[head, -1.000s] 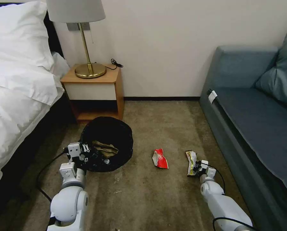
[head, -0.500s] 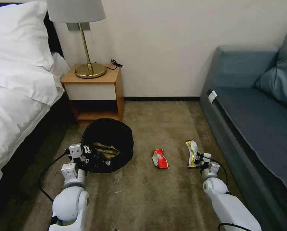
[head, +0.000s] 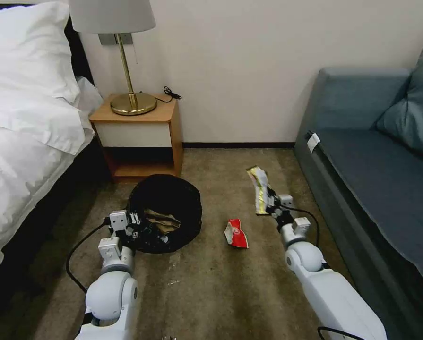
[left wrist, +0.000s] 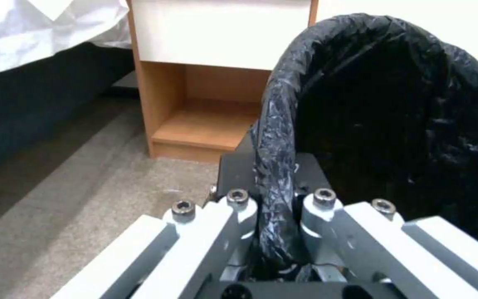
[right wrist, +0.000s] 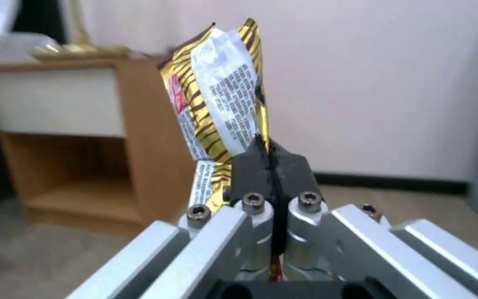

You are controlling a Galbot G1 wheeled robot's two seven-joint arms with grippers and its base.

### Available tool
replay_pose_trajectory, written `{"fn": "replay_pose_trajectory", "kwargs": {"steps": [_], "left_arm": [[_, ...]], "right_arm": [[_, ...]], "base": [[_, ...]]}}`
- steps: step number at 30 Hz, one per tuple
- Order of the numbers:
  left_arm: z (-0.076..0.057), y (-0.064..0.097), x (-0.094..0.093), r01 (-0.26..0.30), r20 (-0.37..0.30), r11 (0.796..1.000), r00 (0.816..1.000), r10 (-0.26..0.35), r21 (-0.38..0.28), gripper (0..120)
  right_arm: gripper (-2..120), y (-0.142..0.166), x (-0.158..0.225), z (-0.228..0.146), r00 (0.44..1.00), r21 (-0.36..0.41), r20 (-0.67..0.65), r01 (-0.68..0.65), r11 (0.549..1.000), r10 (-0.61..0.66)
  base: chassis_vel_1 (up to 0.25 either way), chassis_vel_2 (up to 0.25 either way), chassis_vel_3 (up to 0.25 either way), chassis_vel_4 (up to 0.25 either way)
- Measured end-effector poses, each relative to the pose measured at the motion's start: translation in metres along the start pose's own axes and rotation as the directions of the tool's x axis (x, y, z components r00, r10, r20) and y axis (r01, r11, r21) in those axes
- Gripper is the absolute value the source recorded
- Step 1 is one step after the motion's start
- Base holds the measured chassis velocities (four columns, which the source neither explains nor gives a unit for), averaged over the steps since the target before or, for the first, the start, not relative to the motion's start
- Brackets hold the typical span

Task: Pick up the trash bin, then pick up the garbage on the floor and place it into the trash bin.

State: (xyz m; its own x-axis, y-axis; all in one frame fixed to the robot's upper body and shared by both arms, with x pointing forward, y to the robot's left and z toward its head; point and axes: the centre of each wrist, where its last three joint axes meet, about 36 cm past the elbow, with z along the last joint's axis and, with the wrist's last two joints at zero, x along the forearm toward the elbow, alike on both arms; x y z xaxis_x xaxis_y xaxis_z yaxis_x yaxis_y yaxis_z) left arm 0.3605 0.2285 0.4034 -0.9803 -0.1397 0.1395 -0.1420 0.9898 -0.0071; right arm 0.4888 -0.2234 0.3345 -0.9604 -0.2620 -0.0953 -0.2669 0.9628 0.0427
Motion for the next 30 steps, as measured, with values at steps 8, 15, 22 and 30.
{"fn": "replay_pose_trajectory", "kwargs": {"steps": [8, 15, 22, 30], "left_arm": [[0.001, -0.002, -0.001, -0.004, -0.002, 1.000, 1.000, 0.004, -0.003, 4], [0.001, -0.005, -0.002, -0.010, -0.001, 1.000, 1.000, 0.010, -0.005, 4], [0.003, -0.009, -0.001, -0.014, -0.006, 1.000, 1.000, 0.013, -0.008, 4], [0.003, -0.015, -0.001, -0.018, -0.004, 1.000, 1.000, 0.018, -0.003, 4]], "right_arm": [[0, 0.053, -0.011, -0.026, 0.987, -0.019, 0.064, 0.148, 0.989, -0.146], [0, 0.092, -0.015, -0.050, 0.963, -0.031, 0.113, 0.250, 0.968, -0.245], [0, 0.122, -0.009, -0.062, 0.944, -0.052, 0.126, 0.312, 0.949, -0.304], [0, 0.149, -0.011, -0.054, 0.932, -0.071, 0.113, 0.354, 0.933, -0.345]], "base": [[0.000, 0.000, 0.000, 0.000], [0.000, 0.000, 0.000, 0.000], [0.000, 0.000, 0.000, 0.000], [0.000, 0.000, 0.000, 0.000]]}}
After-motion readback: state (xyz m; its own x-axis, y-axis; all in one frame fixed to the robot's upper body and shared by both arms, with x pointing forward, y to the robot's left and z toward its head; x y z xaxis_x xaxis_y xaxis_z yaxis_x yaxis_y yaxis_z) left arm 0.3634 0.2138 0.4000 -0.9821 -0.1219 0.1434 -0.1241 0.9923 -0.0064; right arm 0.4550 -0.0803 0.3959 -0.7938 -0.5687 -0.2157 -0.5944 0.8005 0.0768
